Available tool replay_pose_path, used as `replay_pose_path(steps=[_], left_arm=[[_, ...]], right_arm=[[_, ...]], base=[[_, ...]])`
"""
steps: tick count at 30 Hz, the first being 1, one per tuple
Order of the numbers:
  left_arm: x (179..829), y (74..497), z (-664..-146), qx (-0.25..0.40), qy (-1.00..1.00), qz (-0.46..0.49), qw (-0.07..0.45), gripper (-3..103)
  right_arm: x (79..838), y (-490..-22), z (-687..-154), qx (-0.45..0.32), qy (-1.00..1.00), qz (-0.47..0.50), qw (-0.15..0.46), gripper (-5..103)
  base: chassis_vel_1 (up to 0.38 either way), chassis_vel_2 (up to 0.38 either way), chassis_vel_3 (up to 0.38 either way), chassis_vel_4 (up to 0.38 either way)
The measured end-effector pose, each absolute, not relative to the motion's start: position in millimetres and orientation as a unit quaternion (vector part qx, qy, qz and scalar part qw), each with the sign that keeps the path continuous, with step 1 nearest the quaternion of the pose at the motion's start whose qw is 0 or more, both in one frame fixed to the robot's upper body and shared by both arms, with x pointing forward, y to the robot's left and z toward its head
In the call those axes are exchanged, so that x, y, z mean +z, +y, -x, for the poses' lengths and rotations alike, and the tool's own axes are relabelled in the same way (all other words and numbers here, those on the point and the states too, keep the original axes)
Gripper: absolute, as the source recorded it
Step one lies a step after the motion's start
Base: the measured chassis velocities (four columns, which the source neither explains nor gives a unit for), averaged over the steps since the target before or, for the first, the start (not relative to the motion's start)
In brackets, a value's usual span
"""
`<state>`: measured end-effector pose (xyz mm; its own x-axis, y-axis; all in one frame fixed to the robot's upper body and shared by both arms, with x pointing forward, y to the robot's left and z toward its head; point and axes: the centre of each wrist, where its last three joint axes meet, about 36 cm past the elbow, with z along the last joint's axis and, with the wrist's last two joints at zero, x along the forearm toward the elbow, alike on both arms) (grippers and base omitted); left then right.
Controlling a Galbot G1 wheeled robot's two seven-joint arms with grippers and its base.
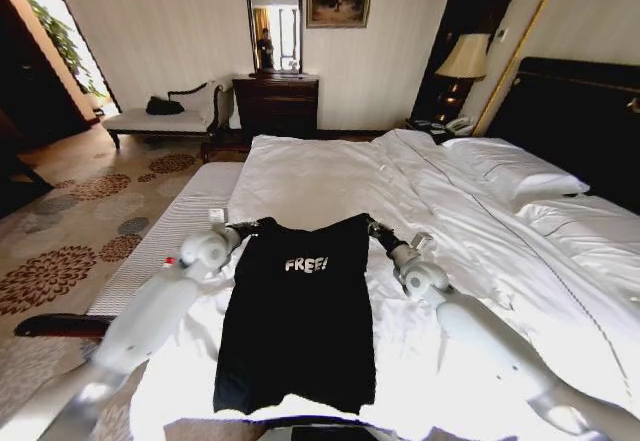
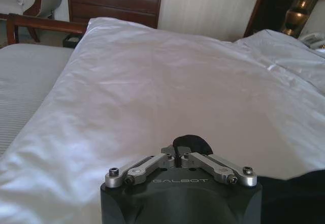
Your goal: Fold the clothes on the bed.
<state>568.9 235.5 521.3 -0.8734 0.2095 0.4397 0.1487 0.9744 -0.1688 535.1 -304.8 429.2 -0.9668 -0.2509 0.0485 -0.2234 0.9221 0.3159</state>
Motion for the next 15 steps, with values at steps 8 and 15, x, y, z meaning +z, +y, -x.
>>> replay_pose_path(steps=[8,15], left_arm=[[518,226,-612,0.074,-0.972,0.062,0.213,1],[493,242,-631,0.071,-0.972,0.016,0.223,1]], right_arm=[[407,-304,-568,-0.124,-0.986,-0.104,0.036,0],[389,-313,-585,-0.110,-0.986,-0.098,0.082,0]], base=[[0.000,0.000,0.000,0.000],[0.000,0.000,0.000,0.000]])
